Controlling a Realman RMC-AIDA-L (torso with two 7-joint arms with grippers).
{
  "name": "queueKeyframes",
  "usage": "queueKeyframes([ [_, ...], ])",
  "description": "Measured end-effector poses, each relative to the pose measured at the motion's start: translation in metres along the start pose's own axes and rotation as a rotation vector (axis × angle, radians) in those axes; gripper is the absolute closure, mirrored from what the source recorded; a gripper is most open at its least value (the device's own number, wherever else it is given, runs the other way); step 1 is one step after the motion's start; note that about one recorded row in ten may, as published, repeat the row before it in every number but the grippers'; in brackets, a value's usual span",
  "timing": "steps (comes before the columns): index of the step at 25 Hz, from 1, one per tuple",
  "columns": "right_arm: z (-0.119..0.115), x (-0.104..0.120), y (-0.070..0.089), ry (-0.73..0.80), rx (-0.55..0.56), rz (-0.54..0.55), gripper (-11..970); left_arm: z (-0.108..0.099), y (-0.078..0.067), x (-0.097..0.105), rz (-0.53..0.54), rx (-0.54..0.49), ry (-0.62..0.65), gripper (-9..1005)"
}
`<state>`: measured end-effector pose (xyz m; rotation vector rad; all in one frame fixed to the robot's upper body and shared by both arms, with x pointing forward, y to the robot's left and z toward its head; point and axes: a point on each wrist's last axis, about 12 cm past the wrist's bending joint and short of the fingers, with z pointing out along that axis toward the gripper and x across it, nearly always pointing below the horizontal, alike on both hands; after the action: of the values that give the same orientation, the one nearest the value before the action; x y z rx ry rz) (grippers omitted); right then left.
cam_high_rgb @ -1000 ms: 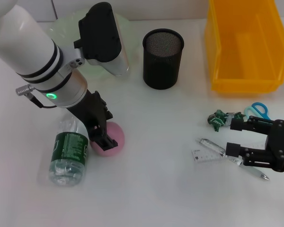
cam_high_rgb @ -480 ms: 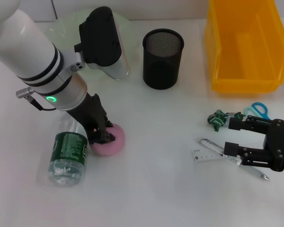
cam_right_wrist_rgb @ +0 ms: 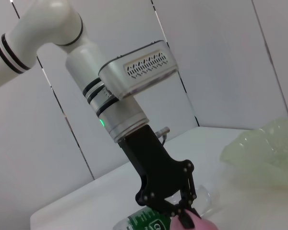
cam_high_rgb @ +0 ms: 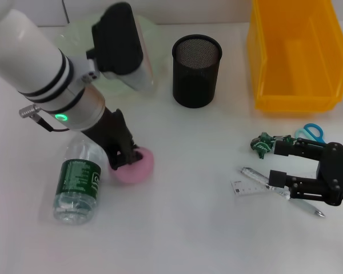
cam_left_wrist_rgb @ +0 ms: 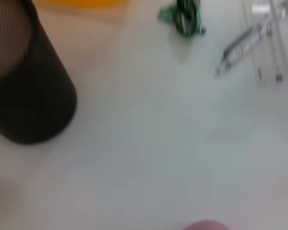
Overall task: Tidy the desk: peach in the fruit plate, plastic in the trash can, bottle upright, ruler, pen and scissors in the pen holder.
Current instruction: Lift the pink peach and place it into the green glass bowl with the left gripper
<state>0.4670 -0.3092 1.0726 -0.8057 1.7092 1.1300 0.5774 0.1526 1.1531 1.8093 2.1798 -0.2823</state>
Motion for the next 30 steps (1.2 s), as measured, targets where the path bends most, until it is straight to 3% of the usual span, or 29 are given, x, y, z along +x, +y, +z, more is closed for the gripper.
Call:
queueKeyframes([
  [6, 0.001, -0.001, -0.001, -0.005, -0.003, -0.005, 189, -0.032, 0.011, 0.002, -0.069, -0.029, -0.255, 952],
  [10, 0.003, -0.001, -0.001, -0.009, -0.007, -0.005, 190, -0.055, 0.033, 0.014, -0.158, -0.108, -0.412, 953],
  [13, 0.004, 0.0, 0.0, -0.011, -0.009, 0.002, 190, -0.068, 0.054, 0.031, -0.279, -0.222, -0.516, 954],
  [17, 0.006, 0.003, 0.0, -0.018, -0.009, 0.017, 190, -0.068, 0.075, 0.049, -0.416, -0.357, -0.592, 954],
  [22, 0.008, 0.003, -0.001, -0.014, -0.009, 0.02, 190, -0.056, 0.082, 0.06, -0.49, -0.43, -0.607, 919],
  [26, 0.01, 0.0, -0.005, -0.102, 0.021, 0.032, 191, -0.05, 0.083, 0.064, -0.544, -0.452, -0.659, 851],
  [30, 0.013, -0.004, -0.013, -0.165, 0.082, 0.04, 191, -0.047, 0.077, 0.073, -0.605, -0.442, -0.766, 614],
])
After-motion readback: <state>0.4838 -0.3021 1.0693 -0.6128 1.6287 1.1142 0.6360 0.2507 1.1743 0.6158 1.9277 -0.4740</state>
